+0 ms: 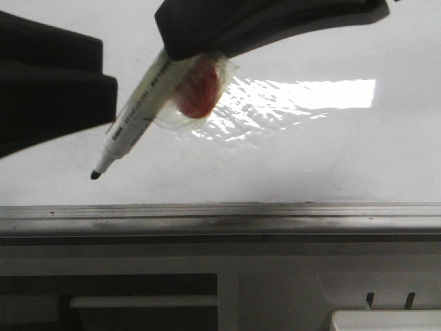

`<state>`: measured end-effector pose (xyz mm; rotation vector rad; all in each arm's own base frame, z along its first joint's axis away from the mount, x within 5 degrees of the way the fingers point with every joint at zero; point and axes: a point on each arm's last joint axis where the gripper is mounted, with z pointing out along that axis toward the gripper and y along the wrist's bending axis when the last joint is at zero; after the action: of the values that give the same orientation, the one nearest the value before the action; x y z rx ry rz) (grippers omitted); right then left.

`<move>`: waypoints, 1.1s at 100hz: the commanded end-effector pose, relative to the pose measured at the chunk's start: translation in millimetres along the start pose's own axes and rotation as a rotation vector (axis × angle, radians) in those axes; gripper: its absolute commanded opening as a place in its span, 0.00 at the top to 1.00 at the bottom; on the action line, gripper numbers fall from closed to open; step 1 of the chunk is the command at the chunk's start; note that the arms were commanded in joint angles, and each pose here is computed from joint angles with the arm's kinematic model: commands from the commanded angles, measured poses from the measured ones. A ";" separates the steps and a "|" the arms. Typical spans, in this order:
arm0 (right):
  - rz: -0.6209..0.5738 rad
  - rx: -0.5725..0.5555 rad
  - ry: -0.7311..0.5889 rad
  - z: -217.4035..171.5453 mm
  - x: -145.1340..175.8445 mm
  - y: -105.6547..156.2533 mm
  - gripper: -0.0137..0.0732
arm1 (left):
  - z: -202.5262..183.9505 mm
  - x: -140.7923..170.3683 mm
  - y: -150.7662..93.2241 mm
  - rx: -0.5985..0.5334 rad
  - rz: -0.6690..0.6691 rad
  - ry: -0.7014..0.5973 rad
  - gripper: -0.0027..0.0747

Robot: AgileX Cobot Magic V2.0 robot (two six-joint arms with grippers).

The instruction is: Write number 9 on whiteboard

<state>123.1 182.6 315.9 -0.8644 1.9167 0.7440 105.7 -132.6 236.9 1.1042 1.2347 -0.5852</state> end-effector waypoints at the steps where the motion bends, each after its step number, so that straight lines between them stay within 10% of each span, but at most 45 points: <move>1: 0.014 0.029 -0.145 -10.4 -27.4 -4.9 0.90 | -7.3 -17.4 8.2 -0.084 -0.048 -0.079 0.62; 31: 0.055 0.164 -0.299 -33.7 -72.4 -34.0 0.90 | -34.1 -33.0 22.6 -0.305 -0.233 -0.144 0.63; 110: 0.185 0.288 -0.196 8.0 -101.8 -89.3 0.90 | -35.6 -32.4 24.4 -0.328 -0.270 -0.141 0.63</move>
<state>228.5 157.3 372.3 -0.4392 1.9709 0.6004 101.7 -96.3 261.7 0.6668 1.3925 -0.5795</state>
